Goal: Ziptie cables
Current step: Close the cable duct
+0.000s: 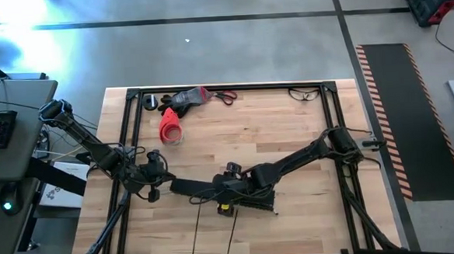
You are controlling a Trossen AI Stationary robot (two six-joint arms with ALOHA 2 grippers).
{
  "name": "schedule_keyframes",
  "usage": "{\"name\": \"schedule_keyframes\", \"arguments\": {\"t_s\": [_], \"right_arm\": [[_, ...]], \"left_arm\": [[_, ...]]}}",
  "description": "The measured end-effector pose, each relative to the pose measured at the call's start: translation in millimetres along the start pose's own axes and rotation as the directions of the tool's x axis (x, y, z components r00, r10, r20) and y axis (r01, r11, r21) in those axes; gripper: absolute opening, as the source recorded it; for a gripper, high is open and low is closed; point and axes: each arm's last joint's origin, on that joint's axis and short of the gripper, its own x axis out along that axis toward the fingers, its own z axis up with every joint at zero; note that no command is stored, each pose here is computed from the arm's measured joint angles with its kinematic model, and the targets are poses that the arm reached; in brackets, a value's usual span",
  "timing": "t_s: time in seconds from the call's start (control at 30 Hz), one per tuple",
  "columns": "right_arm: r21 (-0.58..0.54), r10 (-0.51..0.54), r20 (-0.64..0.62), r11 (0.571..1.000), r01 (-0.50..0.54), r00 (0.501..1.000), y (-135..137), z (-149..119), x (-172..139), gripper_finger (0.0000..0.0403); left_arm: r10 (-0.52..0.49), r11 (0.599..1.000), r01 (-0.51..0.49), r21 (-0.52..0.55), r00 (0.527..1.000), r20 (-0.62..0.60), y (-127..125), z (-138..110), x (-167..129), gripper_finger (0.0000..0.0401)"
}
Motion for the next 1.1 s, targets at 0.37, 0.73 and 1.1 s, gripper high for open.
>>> {"name": "schedule_keyframes", "arguments": {"t_s": [0.37, 0.73, 1.1], "right_arm": [[0.016, 0.016, -0.037, 1.000, -0.015, 0.999, 1, -5, 8, 0.0209], [0.033, 0.024, -0.047, 0.999, -0.022, 0.999, 1, -7, 11, 0.0209], [0.032, 0.029, -0.053, 0.999, -0.027, 0.998, 1, -7, 11, 0.0209]], "left_arm": [[-0.072, 0.995, 0.071, -0.069, 0.997, -0.011, 1, -16, 11, 0.0000], [-0.143, 0.984, 0.143, -0.109, 0.990, 0.016, 2, -31, 21, 0.0000], [-0.189, 0.974, 0.188, -0.127, 0.982, 0.009, -3, -41, 35, 0.0000]]}}
